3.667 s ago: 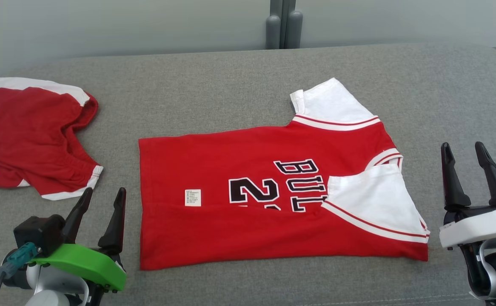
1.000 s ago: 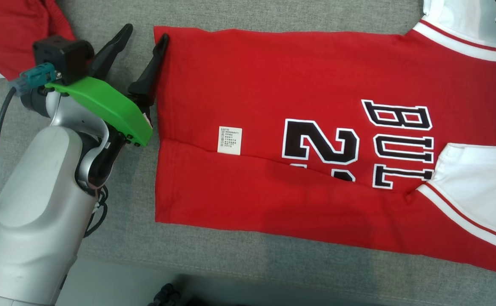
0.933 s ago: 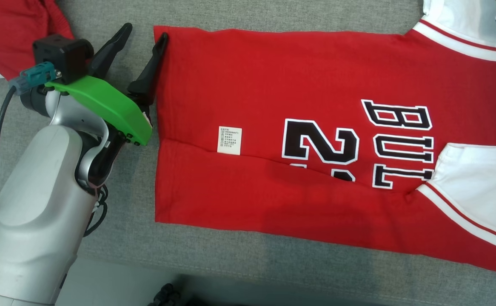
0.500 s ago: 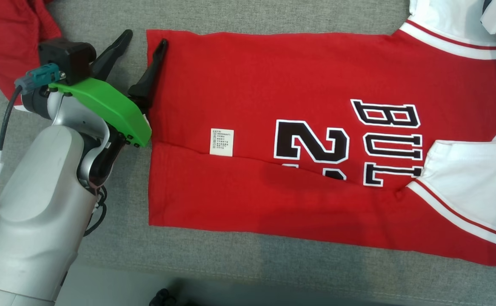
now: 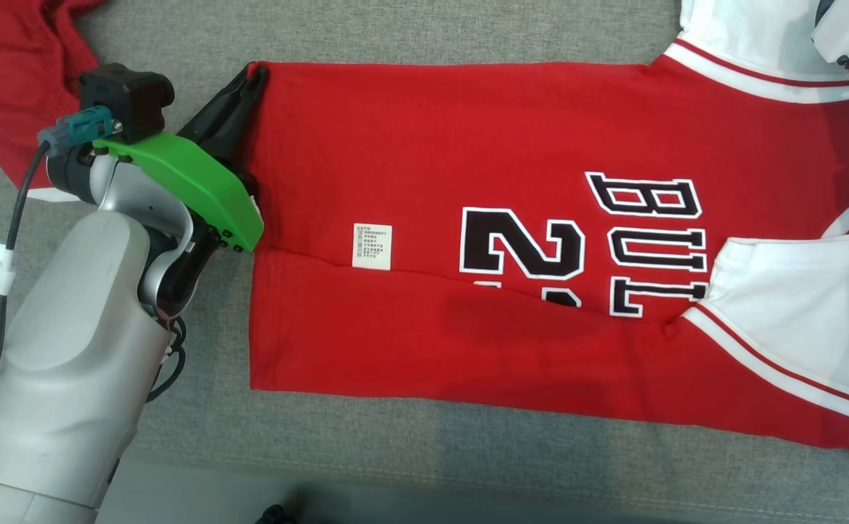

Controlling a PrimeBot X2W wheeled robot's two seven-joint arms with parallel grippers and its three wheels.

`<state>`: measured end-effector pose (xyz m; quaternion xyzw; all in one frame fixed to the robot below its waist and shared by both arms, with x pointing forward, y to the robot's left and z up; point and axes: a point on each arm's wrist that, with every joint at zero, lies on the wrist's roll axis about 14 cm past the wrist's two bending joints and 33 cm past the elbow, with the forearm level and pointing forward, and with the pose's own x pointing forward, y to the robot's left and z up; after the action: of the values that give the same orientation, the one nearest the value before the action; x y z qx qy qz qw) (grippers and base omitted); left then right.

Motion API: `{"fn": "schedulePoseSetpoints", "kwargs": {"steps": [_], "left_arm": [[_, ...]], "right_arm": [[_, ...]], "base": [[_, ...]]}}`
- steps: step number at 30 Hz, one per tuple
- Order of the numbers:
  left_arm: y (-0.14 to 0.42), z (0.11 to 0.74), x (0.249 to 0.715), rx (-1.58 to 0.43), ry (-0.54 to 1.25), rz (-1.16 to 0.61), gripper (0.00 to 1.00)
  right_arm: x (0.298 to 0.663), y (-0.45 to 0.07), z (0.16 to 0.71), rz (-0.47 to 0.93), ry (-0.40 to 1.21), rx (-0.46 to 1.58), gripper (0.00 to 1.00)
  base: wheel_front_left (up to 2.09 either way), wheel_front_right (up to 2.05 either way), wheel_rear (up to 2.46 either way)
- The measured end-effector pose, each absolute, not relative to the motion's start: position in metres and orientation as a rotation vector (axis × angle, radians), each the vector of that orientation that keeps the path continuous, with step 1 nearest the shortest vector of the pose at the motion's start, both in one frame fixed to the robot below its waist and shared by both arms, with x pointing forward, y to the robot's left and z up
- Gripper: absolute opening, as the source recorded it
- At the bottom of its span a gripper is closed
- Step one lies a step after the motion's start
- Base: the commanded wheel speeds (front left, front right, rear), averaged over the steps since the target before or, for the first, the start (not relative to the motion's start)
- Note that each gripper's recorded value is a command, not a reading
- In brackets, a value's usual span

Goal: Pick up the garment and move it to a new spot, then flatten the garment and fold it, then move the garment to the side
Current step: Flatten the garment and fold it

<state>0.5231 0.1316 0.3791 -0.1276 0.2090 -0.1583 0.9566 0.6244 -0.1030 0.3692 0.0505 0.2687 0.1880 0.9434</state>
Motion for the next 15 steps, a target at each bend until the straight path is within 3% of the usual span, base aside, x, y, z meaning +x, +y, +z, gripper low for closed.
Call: {"fn": "schedulePoseSetpoints", "kwargs": {"steps": [15], "left_arm": [[0.134, 0.405, 0.511, -0.257, 0.352, -0.310, 0.00]], "right_arm": [[0.616, -0.090, 0.427, 0.393, 0.370, 0.209, 0.00]], "base": [[0.00, 0.00, 0.00]]}}
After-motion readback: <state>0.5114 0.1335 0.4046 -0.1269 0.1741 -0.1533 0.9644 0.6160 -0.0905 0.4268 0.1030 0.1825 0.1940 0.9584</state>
